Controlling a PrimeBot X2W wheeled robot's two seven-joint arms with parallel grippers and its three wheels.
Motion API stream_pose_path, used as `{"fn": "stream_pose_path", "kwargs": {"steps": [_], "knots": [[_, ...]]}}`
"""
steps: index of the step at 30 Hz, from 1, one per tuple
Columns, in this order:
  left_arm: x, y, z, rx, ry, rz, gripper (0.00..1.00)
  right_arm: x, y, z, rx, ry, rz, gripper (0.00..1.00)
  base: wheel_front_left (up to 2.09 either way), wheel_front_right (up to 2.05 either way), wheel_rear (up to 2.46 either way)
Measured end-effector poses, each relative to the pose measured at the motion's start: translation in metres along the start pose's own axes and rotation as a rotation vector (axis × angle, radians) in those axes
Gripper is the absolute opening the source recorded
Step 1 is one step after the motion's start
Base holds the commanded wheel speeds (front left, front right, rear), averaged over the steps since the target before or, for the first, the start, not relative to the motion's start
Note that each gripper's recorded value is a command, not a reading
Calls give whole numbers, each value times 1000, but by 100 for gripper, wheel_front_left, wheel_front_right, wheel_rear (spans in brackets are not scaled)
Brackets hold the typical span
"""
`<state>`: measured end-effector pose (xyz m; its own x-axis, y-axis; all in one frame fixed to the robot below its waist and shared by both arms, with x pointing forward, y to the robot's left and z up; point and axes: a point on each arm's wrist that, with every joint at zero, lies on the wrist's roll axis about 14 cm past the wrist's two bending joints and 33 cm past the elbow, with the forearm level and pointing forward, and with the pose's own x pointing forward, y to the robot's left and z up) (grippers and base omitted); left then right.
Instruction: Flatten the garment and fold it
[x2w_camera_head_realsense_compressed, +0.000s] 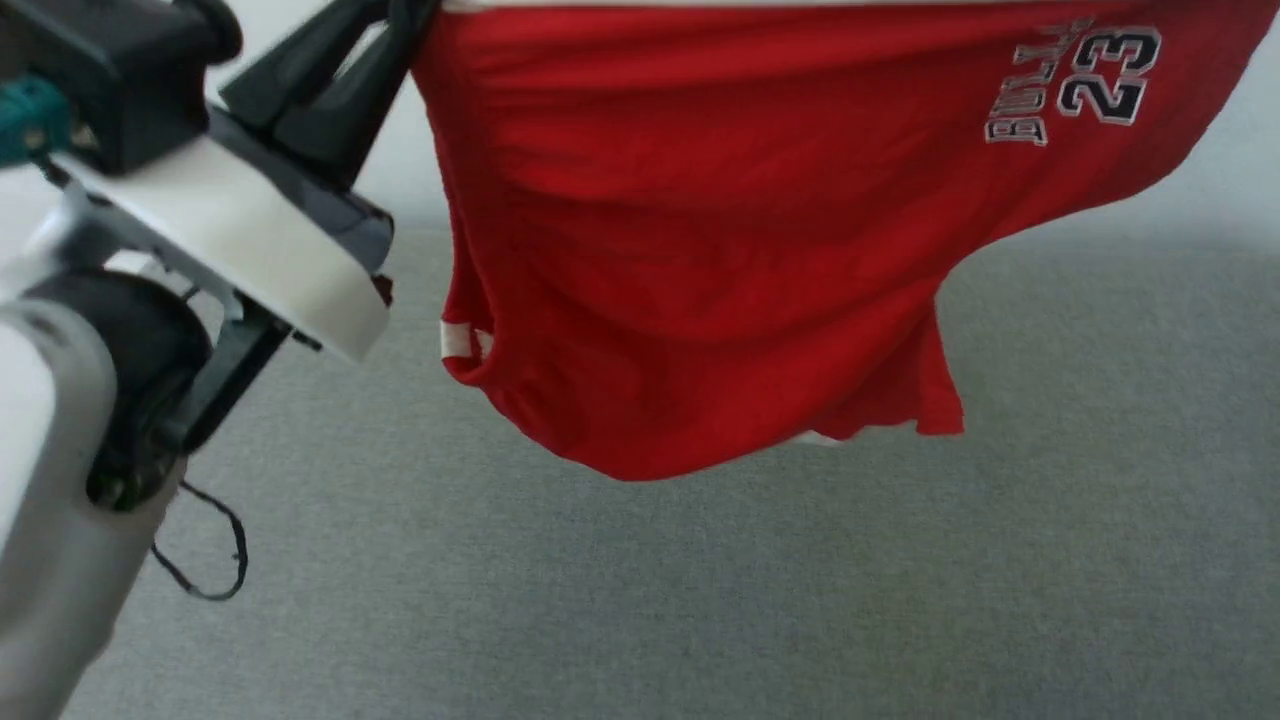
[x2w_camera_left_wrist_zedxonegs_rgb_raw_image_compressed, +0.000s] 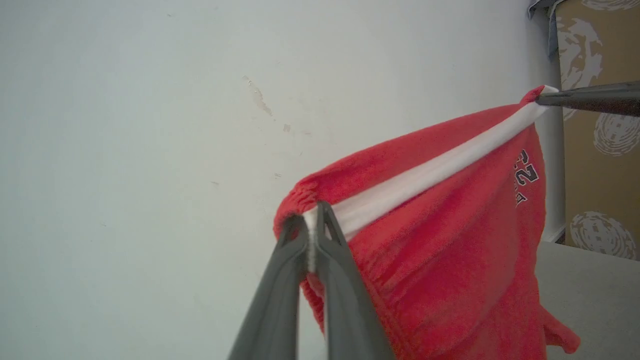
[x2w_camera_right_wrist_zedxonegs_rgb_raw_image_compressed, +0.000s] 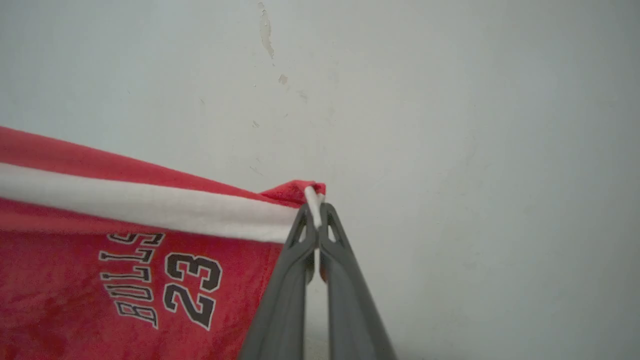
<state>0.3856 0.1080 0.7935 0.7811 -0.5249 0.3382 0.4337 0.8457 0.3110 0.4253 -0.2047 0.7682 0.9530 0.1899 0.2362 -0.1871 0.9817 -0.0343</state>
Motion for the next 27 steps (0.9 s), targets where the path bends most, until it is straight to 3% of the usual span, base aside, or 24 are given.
{"fn": "stream_pose_path", "kwargs": {"steps": [10,18,27], "knots": [[77,20,-70,-57,124,-52,0,67,-37,-24,-94,69,-62,0,0,0,0],[156,42,-142,-66,165,-35,0,134,-65,-56,-167,44,-104,0,0,0,0],[208,32,-227,-142,173,-23,0,167,-97,-146,-124,137,-155,0,0,0,0]]}}
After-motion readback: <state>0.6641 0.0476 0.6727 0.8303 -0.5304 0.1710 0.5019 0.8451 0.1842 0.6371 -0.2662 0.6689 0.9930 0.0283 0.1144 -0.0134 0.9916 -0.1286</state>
